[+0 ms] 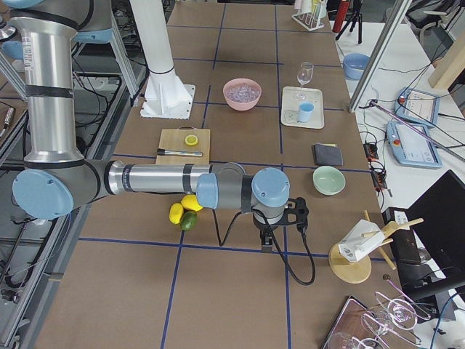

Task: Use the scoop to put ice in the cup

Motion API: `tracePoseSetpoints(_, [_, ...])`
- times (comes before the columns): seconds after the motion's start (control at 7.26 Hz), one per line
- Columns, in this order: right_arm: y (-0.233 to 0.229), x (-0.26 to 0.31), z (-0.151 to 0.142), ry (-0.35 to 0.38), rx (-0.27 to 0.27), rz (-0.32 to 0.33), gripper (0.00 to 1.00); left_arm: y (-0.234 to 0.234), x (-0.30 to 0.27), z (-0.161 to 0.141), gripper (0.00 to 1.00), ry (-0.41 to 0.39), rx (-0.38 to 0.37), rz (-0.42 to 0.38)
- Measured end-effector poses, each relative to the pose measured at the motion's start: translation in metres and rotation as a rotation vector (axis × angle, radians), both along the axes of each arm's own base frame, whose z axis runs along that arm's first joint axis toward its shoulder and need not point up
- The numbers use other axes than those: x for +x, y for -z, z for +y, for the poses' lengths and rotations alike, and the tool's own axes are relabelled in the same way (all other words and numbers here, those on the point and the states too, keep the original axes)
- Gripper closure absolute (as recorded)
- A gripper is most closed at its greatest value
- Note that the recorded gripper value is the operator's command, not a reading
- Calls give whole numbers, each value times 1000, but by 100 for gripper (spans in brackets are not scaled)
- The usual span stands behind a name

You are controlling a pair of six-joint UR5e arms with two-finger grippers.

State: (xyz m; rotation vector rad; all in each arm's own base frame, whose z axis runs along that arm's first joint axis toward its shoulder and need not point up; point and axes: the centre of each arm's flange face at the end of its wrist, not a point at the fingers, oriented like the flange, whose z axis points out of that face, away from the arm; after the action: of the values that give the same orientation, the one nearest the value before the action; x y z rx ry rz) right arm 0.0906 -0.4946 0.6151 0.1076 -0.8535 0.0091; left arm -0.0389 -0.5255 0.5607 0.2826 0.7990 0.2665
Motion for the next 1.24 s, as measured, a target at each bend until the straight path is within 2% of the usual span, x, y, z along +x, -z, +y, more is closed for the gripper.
tracePoseSetpoints(0.14, [20, -15, -19, -8, 30, -3, 0, 15, 14, -10, 0, -25, 62, 4])
tracePoseSetpoints(0.41, [30, -53, -31, 27, 30, -11, 1, 53, 76, -31, 0, -134, 168, 16])
tracePoseSetpoints(0.69, [39, -90, -15, 39, 17, -25, 0, 98, 151, -41, 0, -261, 276, 39])
tracePoseSetpoints(0.96, [43, -124, 13, 7, 26, -69, 0, 133, 197, -32, 0, -340, 451, 92])
tracePoseSetpoints(1.24, [62, -176, 36, -38, -30, -116, 0, 150, 256, -13, 0, -440, 567, 151])
